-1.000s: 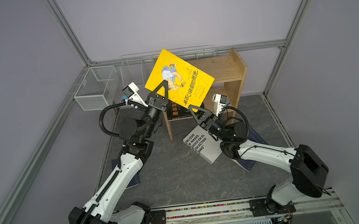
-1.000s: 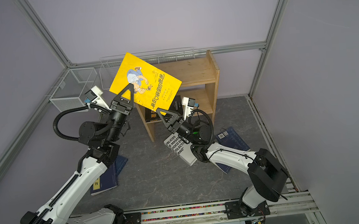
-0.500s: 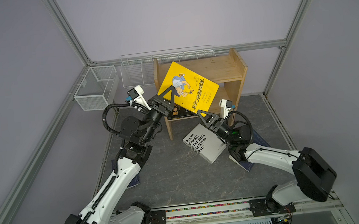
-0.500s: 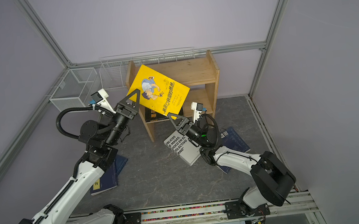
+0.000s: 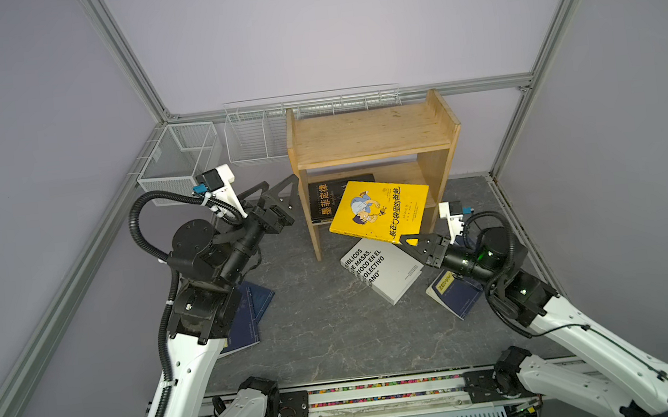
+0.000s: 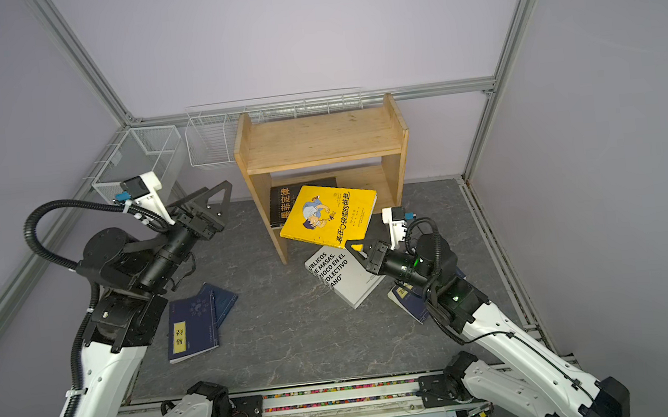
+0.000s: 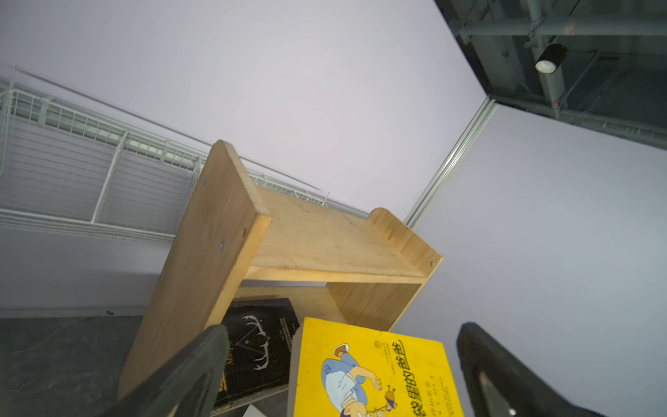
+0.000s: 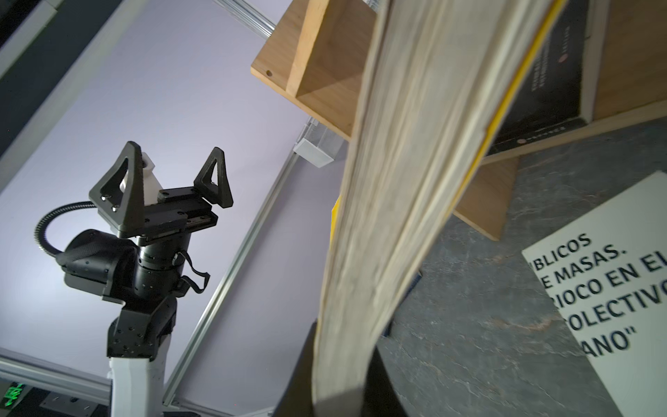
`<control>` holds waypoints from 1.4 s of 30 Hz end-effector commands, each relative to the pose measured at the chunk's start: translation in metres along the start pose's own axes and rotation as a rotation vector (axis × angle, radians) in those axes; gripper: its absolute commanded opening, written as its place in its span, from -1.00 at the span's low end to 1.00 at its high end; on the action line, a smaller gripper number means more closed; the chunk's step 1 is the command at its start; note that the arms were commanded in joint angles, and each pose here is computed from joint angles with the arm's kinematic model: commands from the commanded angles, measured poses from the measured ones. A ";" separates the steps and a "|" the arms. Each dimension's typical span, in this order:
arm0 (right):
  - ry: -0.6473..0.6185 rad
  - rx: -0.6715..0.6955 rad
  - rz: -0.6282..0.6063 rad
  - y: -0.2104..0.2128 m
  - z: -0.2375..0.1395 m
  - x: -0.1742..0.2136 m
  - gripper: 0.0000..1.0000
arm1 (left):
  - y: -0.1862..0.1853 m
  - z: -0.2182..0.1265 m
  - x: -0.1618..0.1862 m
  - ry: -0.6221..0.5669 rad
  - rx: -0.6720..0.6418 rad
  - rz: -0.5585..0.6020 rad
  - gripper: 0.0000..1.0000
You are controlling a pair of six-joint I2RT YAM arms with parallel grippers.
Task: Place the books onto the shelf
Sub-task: 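Lower the yellow book onto the lower shelf with the right gripper while the left releases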
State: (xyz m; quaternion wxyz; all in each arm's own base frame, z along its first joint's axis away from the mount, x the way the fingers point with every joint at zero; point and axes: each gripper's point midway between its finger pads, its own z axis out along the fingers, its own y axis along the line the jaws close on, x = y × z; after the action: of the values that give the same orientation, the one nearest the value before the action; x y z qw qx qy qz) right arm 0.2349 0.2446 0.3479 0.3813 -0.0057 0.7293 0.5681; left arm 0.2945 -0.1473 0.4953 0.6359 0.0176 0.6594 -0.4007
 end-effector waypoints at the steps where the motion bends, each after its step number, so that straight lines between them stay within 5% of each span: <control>1: 0.035 0.099 -0.063 -0.017 -0.001 0.002 -0.88 | 0.018 0.013 0.037 0.144 -0.006 -0.002 0.99; 27: -0.032 -0.111 -0.191 0.007 0.058 -0.040 -0.87 | 0.072 0.027 0.092 0.190 -0.109 -0.095 0.99; 42: 0.041 -0.127 -0.126 -0.008 0.091 -0.056 -0.87 | 0.082 0.021 0.098 0.205 -0.140 -0.080 0.99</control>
State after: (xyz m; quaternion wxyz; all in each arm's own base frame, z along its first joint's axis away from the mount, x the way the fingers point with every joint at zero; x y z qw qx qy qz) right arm 0.3293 0.2947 0.3217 0.3639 -0.0565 0.7381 0.5653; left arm 0.3396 -0.1558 0.3747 0.5412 -0.0187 0.7456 -0.3884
